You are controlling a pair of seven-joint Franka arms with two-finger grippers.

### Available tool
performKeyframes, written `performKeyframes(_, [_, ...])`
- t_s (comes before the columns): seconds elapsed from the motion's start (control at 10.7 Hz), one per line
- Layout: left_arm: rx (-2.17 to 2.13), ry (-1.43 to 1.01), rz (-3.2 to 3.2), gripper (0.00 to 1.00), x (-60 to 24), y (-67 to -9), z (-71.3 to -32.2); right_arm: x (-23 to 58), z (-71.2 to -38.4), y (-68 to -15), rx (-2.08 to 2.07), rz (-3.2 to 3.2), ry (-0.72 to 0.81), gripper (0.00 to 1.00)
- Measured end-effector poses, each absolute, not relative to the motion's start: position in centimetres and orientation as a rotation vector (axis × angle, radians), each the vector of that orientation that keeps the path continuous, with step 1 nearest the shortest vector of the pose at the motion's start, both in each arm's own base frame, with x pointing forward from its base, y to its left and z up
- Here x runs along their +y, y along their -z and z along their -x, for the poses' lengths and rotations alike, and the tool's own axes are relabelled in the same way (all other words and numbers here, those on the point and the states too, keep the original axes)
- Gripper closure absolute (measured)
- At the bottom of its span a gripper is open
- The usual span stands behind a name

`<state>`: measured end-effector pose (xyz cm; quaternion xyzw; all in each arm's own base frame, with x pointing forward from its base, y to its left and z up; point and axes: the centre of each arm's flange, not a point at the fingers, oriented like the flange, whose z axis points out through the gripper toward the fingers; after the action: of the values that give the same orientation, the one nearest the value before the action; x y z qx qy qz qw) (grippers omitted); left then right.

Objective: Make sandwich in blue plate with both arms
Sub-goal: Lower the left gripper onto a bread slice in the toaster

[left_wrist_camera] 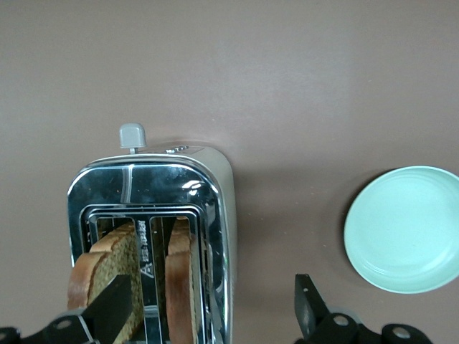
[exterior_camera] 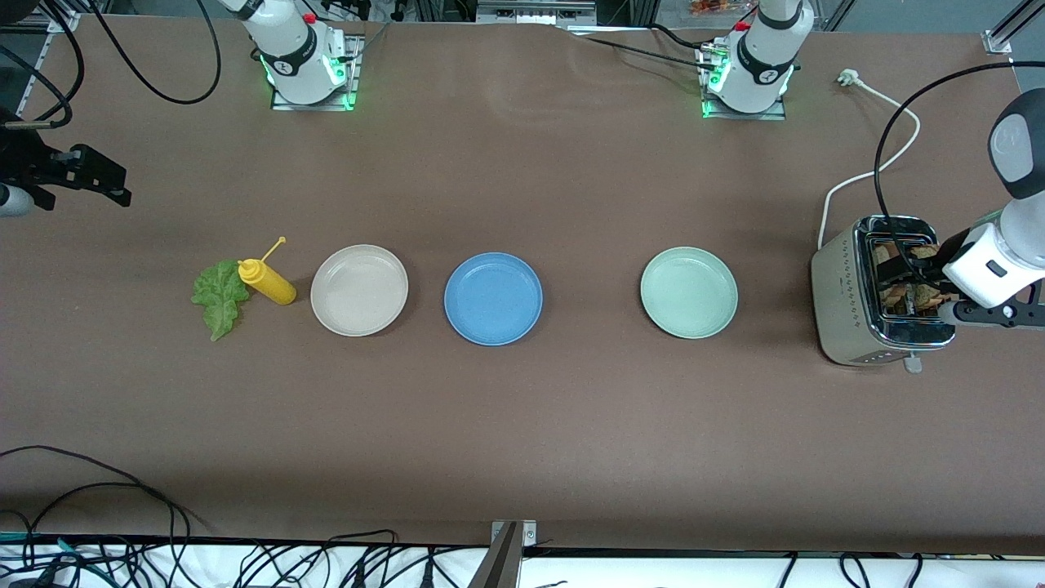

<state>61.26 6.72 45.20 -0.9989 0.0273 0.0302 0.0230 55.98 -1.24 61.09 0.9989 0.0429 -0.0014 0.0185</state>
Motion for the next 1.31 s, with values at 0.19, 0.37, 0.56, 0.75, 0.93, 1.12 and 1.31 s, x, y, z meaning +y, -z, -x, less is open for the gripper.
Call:
performKeyframes(0.19, [0.107, -0.098, 3.094, 0.0, 7.7, -42.7, -60.7, -1.2, -56.0, -61.1, 0.133, -3.102, 0.004, 0.0])
performKeyframes(0.37, [0.112, -0.129, 3.096, 0.0, 8.1, -41.3, -60.2, -1.2, -56.0, -61.1, 0.133, -3.102, 0.004, 0.0])
performKeyframes(0.56, [0.108, -0.154, 3.097, 0.0, 8.6, -40.5, -59.7, -1.2, -56.0, -61.1, 0.133, -3.102, 0.004, 0.0])
performKeyframes(0.75, [0.132, -0.182, 3.065, 0.03, 9.1, -39.8, -59.4, -1.2, -56.0, -61.1, 0.133, -3.102, 0.004, 0.0])
performKeyframes(0.93, [0.133, -0.198, 3.058, 0.04, 9.5, -39.3, -59.3, -1.2, -56.0, -61.1, 0.133, -3.102, 0.004, 0.0])
performKeyframes(1.12, [0.126, -0.215, 3.057, 0.07, 9.9, -38.7, -59.3, -1.2, -56.0, -61.1, 0.133, -3.102, 0.004, 0.0])
performKeyframes(1.31, [0.124, -0.226, 3.056, 0.15, 10.0, -38.3, -59.3, -1.2, -56.0, -61.1, 0.133, -3.102, 0.005, 0.0])
